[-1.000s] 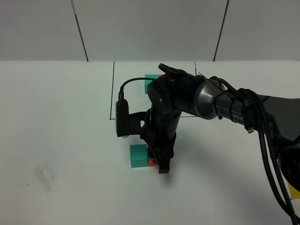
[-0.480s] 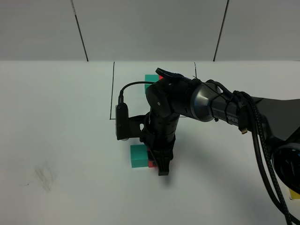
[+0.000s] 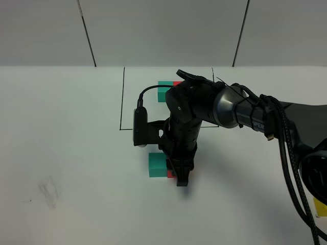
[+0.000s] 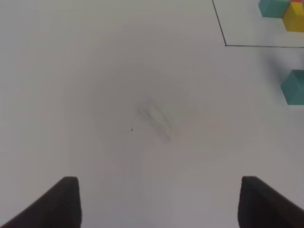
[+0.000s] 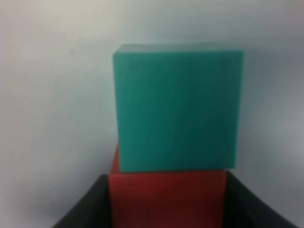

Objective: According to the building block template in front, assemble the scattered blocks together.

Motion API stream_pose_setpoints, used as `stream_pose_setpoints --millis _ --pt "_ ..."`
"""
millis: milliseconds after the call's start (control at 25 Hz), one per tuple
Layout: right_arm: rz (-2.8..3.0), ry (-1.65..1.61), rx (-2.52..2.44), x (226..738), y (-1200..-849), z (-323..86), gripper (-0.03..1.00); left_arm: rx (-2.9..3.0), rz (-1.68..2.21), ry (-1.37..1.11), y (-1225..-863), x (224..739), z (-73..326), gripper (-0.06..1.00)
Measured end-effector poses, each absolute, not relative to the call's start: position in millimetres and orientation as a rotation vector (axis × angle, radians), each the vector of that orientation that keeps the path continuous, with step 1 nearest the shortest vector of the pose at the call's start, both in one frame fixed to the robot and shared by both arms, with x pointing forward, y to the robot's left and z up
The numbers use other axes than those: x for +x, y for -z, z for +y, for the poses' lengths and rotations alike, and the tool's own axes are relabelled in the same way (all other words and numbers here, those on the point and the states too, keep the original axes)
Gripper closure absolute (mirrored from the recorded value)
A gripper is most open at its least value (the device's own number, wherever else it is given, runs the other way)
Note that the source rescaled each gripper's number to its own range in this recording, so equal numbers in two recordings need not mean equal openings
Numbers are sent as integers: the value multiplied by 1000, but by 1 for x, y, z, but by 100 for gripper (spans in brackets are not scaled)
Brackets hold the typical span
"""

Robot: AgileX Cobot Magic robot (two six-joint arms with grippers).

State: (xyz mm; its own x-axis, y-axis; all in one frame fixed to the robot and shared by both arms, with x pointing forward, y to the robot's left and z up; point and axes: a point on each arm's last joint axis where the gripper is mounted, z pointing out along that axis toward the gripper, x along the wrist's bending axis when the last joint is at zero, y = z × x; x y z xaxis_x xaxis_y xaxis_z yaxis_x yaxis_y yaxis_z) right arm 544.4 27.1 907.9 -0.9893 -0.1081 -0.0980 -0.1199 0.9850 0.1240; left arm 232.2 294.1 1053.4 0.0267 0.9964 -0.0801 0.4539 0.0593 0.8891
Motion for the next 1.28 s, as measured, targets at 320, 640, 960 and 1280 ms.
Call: stream_pose_setpoints --millis 320,640,960,1280 --pt "3041 -197 -156 544 -908 27 75 1507 1542 -862 -1053 232 294 38" --pt "3011 -177 -27 549 -912 23 40 1507 1542 -862 -1053 232 294 38" --pt "2914 -201 644 554 -972 -6 22 1507 1542 -862 -1053 232 294 39" --pt "2526 -129 1546 549 -1002 -101 22 1507 1542 -862 -1053 232 294 39"
